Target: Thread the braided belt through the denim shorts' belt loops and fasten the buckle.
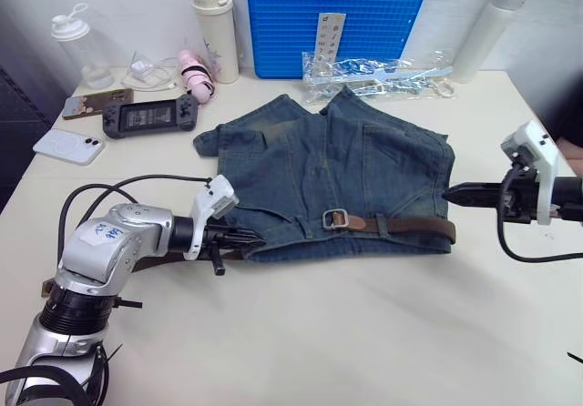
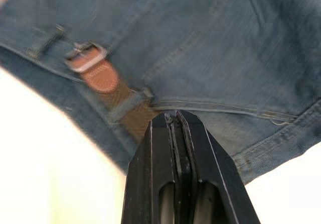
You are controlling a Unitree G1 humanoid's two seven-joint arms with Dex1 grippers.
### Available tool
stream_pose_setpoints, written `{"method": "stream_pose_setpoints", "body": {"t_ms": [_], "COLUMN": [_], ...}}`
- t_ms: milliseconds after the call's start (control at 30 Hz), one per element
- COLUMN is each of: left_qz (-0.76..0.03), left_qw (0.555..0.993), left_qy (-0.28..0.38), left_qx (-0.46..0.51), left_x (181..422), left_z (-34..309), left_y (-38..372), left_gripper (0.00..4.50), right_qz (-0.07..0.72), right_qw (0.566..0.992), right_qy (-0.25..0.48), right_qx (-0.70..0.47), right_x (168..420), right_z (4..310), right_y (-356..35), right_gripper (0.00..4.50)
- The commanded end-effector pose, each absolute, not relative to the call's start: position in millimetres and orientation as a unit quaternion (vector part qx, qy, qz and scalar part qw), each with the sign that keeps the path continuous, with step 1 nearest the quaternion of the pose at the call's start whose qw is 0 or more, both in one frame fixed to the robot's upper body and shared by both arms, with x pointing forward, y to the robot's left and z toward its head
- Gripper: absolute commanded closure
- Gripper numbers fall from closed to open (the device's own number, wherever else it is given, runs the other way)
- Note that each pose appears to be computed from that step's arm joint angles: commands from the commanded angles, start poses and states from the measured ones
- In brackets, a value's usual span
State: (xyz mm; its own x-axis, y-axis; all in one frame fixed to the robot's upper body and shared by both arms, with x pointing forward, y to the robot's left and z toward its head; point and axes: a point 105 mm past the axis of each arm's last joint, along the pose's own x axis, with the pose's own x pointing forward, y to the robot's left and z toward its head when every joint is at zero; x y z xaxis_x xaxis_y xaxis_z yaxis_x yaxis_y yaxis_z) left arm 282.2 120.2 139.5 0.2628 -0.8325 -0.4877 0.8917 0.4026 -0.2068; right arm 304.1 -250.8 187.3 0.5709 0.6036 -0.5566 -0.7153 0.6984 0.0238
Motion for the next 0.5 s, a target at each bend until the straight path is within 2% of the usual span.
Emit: {"method": "stream_pose_setpoints", "body": {"t_ms": [33,100,233,333,467,500], "left_qz": [-0.539,-0.524,-0.5,-0.496,-0.505,-0.498], "left_qw": [0.783,0.781,0.774,0.775,0.817,0.828], "left_qy": [0.277,0.286,0.289,0.293,0.257,0.246], "left_qx": [0.14,0.184,0.261,0.261,0.111,0.079], "left_x": [280.8,284.8,291.7,289.5,290.4,293.5], "left_z": [124.3,113.2,98.6,93.6,123.6,133.1], "left_y": [122.6,128.9,142.3,145.9,133.0,135.0], "left_gripper": [4.47,4.47,4.47,4.47,4.47,4.16], "right_qz": [0.359,0.345,0.318,0.33,0.356,0.371], "right_qw": [0.869,0.861,0.866,0.871,0.883,0.882], "right_qy": [0.323,0.348,0.356,0.338,0.289,0.274], "right_qx": [-0.111,-0.133,-0.151,-0.132,-0.103,-0.096], "right_x": [300.1,297.9,301.8,304.1,310.9,311.3], "right_z": [153.7,128.5,107.1,116.3,152.7,164.2], "right_y": [-256.2,-264.1,-277.1,-271.5,-262.1,-255.7], "right_gripper": [4.5,4.5,4.5,4.5,4.5,4.5]}}
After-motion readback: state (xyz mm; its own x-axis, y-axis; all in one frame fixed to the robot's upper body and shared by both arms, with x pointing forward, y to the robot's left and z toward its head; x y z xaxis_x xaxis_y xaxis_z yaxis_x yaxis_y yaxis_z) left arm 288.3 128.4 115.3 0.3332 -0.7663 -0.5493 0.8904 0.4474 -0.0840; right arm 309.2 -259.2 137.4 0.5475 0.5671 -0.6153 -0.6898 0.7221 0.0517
